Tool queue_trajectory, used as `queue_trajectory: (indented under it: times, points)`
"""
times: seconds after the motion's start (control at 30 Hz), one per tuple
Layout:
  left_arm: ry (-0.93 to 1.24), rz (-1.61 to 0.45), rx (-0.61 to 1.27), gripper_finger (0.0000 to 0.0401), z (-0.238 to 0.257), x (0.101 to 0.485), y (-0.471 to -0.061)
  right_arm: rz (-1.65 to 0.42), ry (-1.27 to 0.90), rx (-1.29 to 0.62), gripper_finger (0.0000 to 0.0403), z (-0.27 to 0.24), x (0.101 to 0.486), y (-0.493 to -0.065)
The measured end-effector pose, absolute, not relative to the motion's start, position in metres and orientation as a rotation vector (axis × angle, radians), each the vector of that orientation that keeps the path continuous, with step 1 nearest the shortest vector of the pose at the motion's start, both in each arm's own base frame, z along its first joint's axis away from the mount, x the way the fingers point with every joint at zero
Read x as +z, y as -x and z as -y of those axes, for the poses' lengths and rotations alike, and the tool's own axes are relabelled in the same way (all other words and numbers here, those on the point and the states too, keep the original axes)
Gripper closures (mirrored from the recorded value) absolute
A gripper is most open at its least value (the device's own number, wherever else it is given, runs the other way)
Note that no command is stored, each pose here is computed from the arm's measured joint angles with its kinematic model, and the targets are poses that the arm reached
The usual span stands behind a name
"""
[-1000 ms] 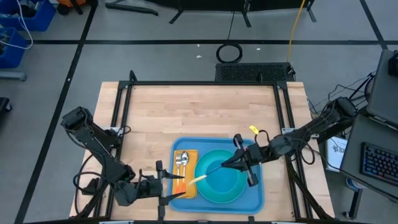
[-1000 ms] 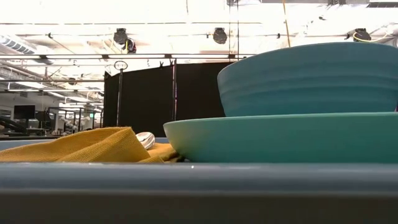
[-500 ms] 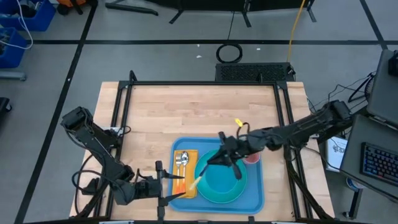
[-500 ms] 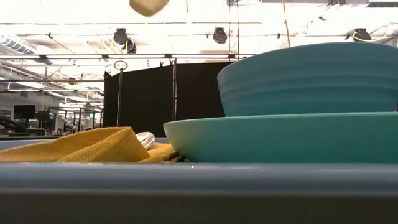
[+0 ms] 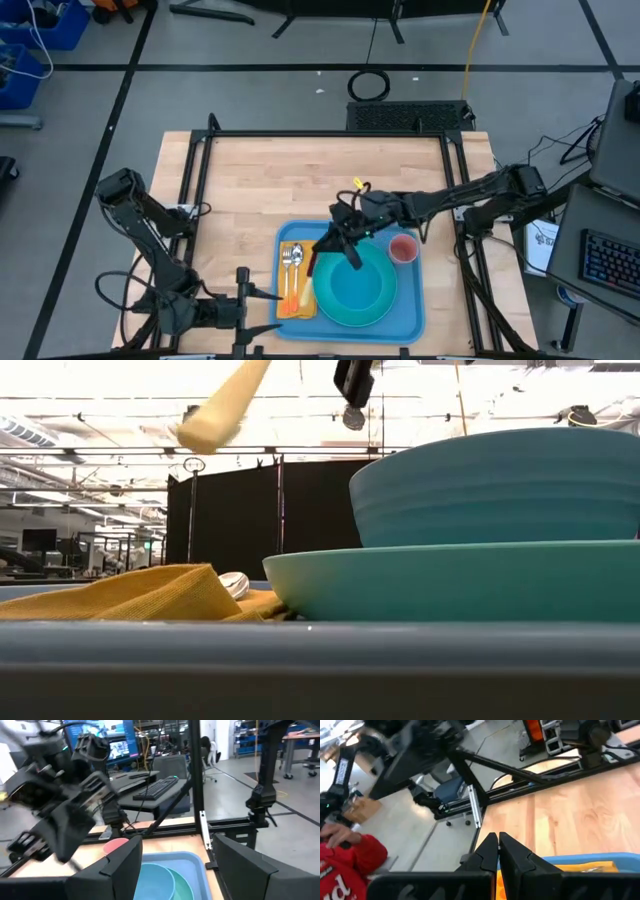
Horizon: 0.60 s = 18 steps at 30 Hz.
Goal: Set up tray
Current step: Put the knife beside the spoon on top of the napkin
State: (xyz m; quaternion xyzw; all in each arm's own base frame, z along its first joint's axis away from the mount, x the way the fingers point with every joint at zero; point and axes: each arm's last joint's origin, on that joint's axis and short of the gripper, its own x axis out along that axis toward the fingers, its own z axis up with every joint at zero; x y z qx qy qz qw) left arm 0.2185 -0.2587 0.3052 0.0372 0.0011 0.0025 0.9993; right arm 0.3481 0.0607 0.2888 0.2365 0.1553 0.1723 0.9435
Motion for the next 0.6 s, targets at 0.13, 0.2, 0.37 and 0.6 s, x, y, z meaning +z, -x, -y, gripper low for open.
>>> queue_trajectory:
  times: [0.13, 0.2, 0.37, 0.6]
  points:
    - [-0.076, 0.002, -0.009, 0.0153, 0.260, 0.308, -0.214, -0.333, -0.526, 0.329, 0.0403, -0.048, 0.282, -0.355]
    - [-0.079, 0.000, -0.012, 0.0153, 0.261, 0.308, -0.212, -0.355, -0.549, 0.334, 0.0403, -0.043, 0.274, -0.359]
    - [-0.086, 0.001, -0.013, 0.0153, 0.261, 0.308, -0.212, -0.407, -0.605, 0.350, 0.0403, -0.039, 0.253, -0.372]
    - [-0.085, 0.000, -0.010, 0.0153, 0.260, 0.308, -0.213, -0.456, -0.641, 0.364, 0.0403, -0.037, 0.234, -0.380]
